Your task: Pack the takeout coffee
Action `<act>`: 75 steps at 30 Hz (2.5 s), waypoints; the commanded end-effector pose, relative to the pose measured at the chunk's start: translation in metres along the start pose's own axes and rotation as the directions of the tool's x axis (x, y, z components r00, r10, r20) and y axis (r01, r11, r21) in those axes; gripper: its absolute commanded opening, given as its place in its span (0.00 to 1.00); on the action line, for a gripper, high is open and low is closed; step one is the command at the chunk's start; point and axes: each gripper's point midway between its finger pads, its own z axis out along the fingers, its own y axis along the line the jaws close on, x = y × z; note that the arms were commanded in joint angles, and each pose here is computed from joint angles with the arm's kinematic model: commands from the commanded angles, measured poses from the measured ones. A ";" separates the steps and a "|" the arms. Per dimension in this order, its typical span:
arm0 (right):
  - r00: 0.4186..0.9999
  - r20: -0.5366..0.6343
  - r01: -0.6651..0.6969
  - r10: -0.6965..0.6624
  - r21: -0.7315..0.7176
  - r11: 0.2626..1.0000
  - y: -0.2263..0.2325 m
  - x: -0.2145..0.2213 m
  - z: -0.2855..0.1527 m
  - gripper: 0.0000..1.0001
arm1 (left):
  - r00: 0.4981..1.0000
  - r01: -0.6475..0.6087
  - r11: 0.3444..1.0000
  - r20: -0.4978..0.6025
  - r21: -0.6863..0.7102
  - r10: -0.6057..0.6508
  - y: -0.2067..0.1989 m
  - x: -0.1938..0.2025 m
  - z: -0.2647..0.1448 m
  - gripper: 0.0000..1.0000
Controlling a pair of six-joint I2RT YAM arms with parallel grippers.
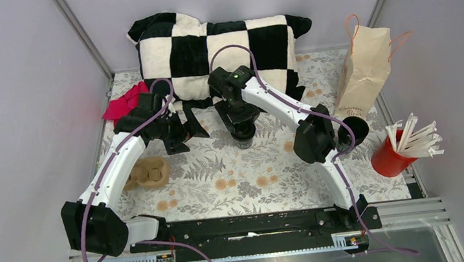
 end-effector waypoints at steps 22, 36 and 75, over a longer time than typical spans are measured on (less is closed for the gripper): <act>0.998 0.056 -0.031 0.035 -0.061 0.998 0.004 -0.014 -0.048 0.95 | 0.998 -0.050 0.997 0.029 0.052 0.048 -0.015 -0.006 -0.009 0.99; 0.959 0.046 -0.220 0.279 -0.500 0.838 -0.008 -0.014 -0.076 0.87 | 0.999 -0.018 0.961 -0.044 0.275 0.031 -0.060 -0.008 0.027 0.94; 0.880 -0.130 -0.423 0.457 -0.652 0.629 -0.019 0.002 -0.009 0.70 | 0.982 -0.089 0.976 -0.145 0.201 0.119 -0.078 -0.042 0.135 0.55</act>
